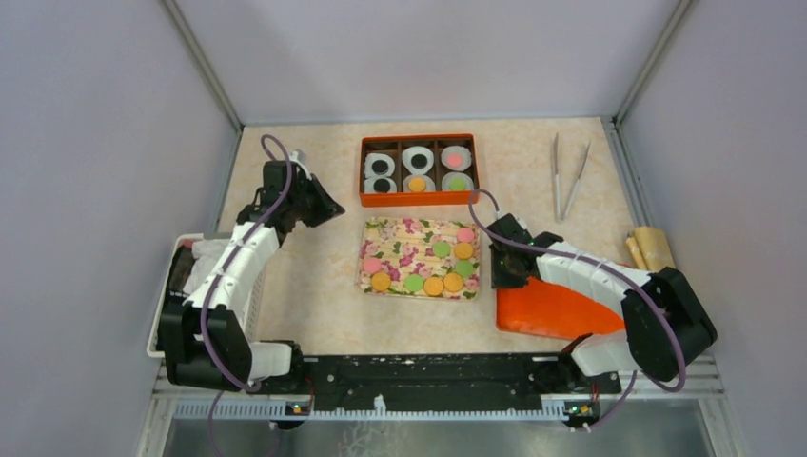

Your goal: Pack the cookies

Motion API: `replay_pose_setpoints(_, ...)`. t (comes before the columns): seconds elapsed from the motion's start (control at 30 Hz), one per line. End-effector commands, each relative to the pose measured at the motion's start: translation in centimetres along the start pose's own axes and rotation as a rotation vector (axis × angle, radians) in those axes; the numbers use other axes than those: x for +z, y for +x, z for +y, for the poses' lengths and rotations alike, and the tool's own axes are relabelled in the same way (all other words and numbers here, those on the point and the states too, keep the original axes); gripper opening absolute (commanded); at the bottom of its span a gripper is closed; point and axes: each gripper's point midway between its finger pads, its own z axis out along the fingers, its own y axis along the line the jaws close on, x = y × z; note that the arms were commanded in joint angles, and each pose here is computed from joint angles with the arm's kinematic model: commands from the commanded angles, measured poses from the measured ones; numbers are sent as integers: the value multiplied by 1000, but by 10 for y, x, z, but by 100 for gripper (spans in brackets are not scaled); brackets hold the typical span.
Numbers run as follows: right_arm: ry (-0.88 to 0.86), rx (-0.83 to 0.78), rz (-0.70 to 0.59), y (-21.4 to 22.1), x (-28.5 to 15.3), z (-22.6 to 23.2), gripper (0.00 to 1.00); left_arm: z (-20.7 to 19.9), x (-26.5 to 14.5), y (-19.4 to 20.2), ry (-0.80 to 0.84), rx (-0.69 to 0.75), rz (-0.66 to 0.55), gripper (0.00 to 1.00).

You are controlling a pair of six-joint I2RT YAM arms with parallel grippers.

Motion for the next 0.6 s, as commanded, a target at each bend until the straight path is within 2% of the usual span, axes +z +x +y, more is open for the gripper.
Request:
replay_pose_setpoints(0.0,-18,22,-2,3,10,5,24,-6,0,-1,35,20,-16,14)
replay_pose_setpoints(0.27,10,12,20,12,19,0,19,-14,0,-1,90,45,-11,14)
replay_pose_setpoints(0.43,38,-14,16,14,20,0,3,-30,-2,3,179,67,9,16)
replay_pose_setpoints(0.57,56,-65,-3,11,5,4,0,-44,-6,5,266,96,15,18)
